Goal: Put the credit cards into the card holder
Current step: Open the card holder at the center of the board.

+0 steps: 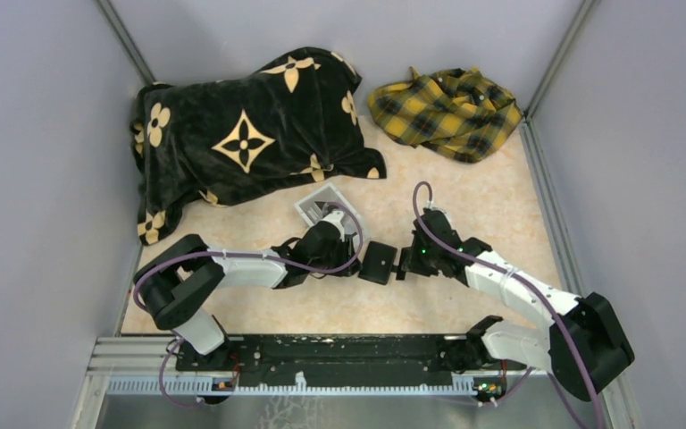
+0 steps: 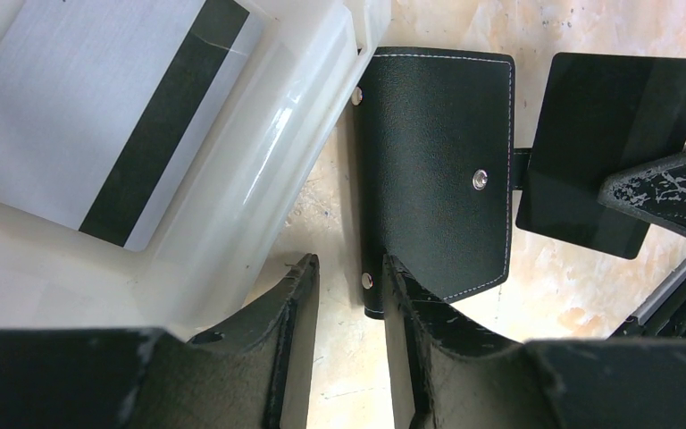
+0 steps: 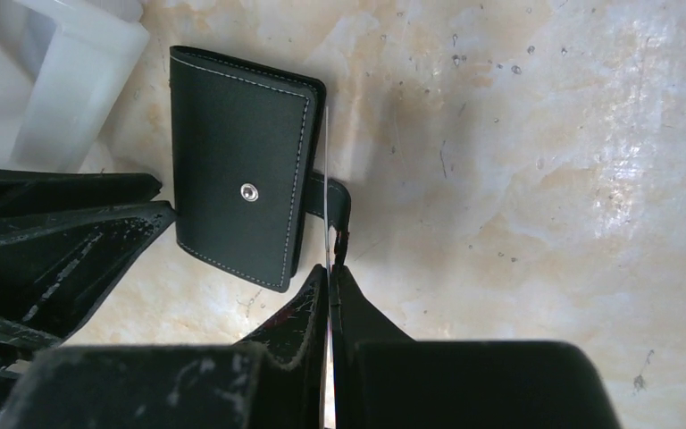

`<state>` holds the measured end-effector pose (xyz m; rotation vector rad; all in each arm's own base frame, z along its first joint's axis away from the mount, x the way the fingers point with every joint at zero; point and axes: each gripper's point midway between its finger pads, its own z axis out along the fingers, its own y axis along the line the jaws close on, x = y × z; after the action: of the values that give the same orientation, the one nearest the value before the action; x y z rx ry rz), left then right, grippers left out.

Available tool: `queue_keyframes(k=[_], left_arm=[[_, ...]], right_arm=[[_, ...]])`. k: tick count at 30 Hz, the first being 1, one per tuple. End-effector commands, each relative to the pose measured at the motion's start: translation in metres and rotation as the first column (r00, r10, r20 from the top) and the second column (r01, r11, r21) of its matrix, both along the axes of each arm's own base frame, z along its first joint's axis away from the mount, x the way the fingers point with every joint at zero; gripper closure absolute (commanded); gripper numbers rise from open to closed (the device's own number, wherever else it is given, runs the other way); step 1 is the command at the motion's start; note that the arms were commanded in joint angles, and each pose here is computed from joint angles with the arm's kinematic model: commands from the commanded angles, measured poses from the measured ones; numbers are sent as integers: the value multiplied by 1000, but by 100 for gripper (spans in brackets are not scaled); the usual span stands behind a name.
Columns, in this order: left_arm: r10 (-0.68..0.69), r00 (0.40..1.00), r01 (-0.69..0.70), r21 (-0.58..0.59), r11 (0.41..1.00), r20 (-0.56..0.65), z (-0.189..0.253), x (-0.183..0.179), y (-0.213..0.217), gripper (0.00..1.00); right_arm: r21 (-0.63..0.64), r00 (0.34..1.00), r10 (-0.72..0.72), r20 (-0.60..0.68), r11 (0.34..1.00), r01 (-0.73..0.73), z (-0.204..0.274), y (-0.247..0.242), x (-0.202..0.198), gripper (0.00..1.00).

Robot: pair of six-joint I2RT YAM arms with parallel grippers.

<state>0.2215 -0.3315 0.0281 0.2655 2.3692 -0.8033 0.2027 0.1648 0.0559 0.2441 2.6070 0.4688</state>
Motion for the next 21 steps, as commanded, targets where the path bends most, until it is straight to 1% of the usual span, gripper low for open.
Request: queue_keyframes(k=[1,6,21], left_arm=[[12,1000,-11,43,999,-17,-11,-6,8,61],[23,999,-21,50,999,-26,-14,-8,11,62],[38,998,-33,86,996,-49,-24,-14,14,64]], right_arm=[[148,998,-19,61,989,10,18,14,14,100],[230,998,-23,60,973,8,18,19,14,100],[367,998,-42,53,930,19,13,15,14,100]])
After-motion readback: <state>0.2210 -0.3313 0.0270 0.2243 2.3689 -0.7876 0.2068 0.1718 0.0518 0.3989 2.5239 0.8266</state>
